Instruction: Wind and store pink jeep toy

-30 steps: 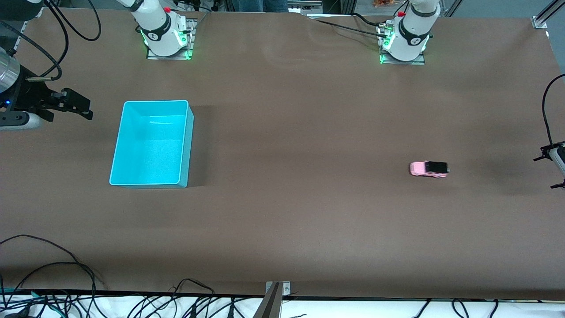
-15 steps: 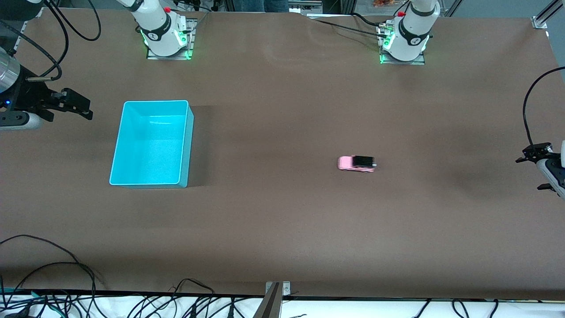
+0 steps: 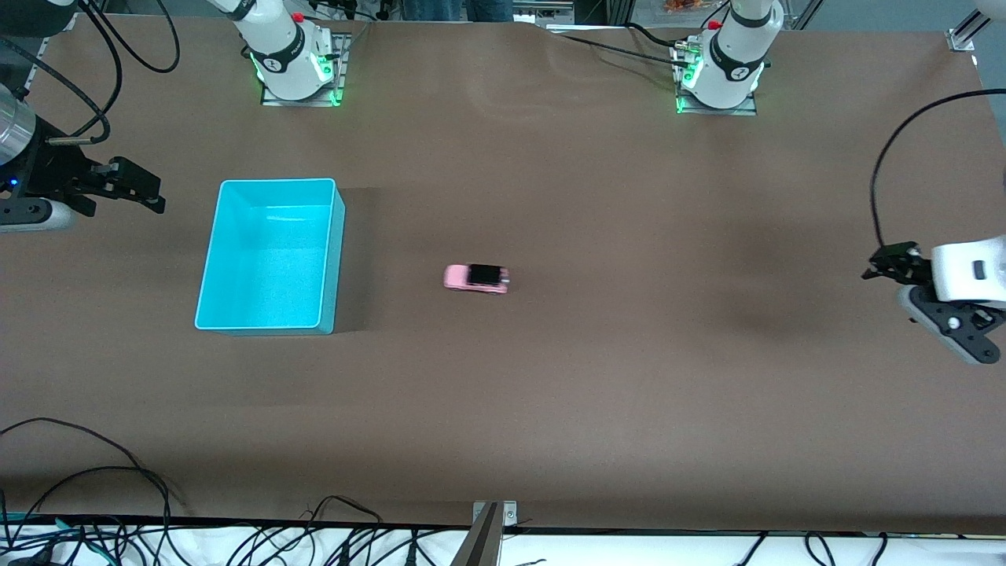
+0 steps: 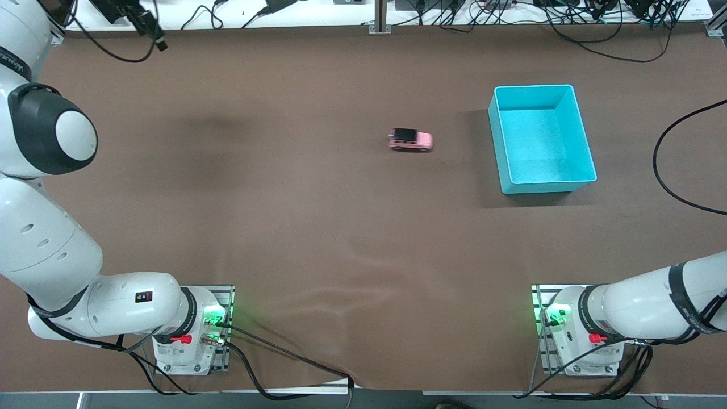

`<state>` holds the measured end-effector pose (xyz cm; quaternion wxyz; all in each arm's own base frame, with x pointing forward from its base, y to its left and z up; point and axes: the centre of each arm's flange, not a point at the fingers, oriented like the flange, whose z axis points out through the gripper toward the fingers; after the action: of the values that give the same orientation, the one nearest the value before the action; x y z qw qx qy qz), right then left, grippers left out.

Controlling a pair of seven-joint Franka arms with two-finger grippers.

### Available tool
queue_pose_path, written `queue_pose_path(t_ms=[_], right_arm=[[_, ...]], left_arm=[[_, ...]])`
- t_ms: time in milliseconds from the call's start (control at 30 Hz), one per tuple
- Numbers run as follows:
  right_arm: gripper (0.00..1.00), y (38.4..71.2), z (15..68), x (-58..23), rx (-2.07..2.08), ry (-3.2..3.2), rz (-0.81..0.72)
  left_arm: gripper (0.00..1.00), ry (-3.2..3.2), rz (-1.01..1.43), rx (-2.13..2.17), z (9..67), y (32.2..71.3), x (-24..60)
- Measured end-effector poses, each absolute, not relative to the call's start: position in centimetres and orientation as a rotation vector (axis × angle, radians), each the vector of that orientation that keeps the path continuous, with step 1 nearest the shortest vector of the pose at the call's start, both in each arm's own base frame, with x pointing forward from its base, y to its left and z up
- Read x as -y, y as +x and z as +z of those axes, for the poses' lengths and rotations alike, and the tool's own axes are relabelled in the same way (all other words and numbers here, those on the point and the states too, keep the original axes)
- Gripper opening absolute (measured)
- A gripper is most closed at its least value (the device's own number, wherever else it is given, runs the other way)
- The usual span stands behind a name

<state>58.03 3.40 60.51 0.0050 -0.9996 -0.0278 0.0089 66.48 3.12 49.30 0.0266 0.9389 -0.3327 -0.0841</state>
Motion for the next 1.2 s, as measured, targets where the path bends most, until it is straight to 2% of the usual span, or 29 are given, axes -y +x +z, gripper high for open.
queue_pose_path(t_ms=[67,767,1033,1200], right_arm=[[1.0,58.0,60.5,-3.4,0.087,-3.13,0.028],[1.0,58.0,60.5,-3.5,0.09,-3.13,0.028],[1.0,57.9,60.3,-4.1,0.109,-3.13,0.055],[1.0,58.0,59.6,-6.5,0.18,-3.147,0.073]], left_arm=[[1.0,2.937,-0.277,0.952,50.7,66.0,-0.1],[1.0,3.031,-0.244,0.753,54.0,64.9,3.2],[1.0,3.097,-0.08,0.695,55.8,64.5,3.7],[1.0,3.11,-0.044,0.608,55.8,62.0,2.9]])
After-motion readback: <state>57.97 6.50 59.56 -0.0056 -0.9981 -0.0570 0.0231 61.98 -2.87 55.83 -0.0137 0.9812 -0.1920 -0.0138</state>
